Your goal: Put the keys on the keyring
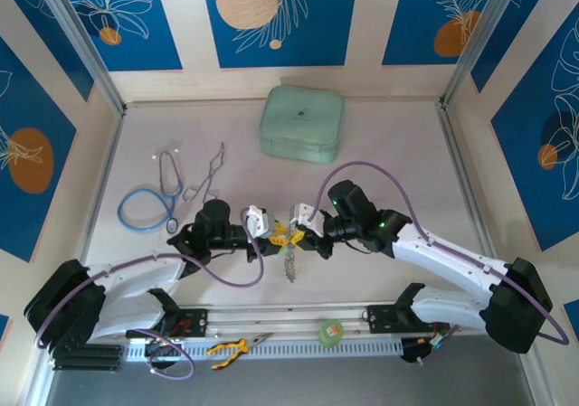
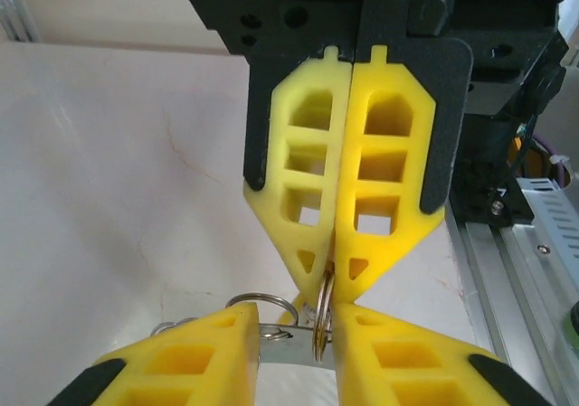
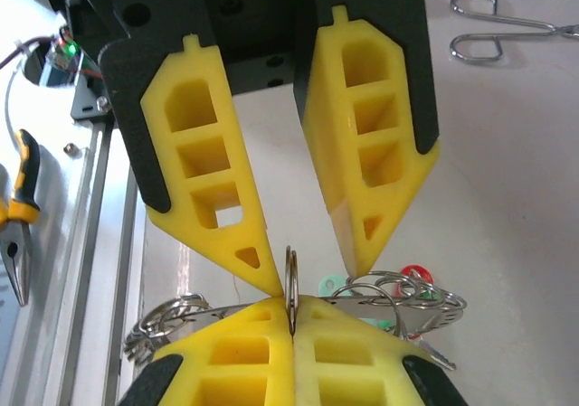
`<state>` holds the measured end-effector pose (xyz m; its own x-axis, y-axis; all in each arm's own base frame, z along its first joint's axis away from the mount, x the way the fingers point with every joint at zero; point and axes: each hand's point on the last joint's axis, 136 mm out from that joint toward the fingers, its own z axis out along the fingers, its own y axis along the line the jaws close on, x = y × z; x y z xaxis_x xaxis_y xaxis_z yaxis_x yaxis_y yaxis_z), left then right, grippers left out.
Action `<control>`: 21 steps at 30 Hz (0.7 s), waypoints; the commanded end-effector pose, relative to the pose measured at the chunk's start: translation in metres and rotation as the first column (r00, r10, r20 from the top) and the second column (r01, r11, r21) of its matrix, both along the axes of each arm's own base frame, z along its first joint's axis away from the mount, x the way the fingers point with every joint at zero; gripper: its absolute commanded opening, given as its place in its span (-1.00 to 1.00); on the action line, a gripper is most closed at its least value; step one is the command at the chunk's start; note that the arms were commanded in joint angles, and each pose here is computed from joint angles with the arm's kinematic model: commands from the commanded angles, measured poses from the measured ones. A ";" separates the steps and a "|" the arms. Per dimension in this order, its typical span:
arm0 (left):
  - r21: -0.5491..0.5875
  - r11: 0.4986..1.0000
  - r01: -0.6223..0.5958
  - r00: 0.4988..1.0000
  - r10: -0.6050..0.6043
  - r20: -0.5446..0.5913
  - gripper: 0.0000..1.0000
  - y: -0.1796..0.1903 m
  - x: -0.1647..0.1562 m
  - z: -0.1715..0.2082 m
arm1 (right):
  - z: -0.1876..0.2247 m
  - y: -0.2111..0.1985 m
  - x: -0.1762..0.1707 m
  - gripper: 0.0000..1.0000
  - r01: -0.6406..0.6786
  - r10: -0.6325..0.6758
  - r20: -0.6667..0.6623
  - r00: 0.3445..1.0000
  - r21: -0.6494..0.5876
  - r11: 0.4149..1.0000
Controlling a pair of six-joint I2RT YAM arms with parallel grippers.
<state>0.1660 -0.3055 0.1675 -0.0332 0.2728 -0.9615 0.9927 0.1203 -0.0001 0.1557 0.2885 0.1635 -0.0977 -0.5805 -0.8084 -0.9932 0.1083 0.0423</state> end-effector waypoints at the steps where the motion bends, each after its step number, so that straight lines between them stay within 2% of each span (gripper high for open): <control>1: 0.097 0.994 0.056 0.998 -0.057 0.011 -0.50 0.003 -0.011 -0.010 | 0.004 0.004 -0.005 -1.00 -0.062 0.064 0.036 0.997 -0.047 0.997; 5: 0.076 0.995 0.059 0.998 -0.061 0.033 -0.56 0.001 -0.010 -0.003 | 0.008 0.010 -0.004 -1.00 -0.089 0.093 0.051 0.994 -0.074 0.993; 13: 0.045 0.996 0.078 0.996 -0.081 0.048 -0.99 0.000 -0.013 0.001 | 0.018 0.019 -0.005 -1.00 -0.096 0.096 0.048 0.994 0.009 0.995; 14: 0.042 0.996 0.079 0.996 -0.081 0.048 -1.00 0.000 -0.014 0.000 | 0.017 0.018 -0.005 -0.96 -0.086 0.085 0.047 0.995 0.015 0.996; 16: 0.027 0.997 0.070 0.996 -0.071 0.051 -1.00 0.000 -0.014 0.002 | 0.016 0.014 -0.001 -0.67 -0.045 0.043 0.045 0.998 0.043 0.998; 18: 0.002 0.999 0.053 0.997 -0.053 0.059 -1.00 0.001 -0.012 0.006 | 0.017 0.009 0.002 -0.47 -0.007 0.004 0.028 1.000 0.077 0.997; 21: -0.050 0.998 0.030 0.998 -0.028 0.056 -1.00 0.002 -0.011 0.012 | 0.013 -0.002 0.003 -0.42 0.041 -0.040 -0.010 0.999 0.103 0.994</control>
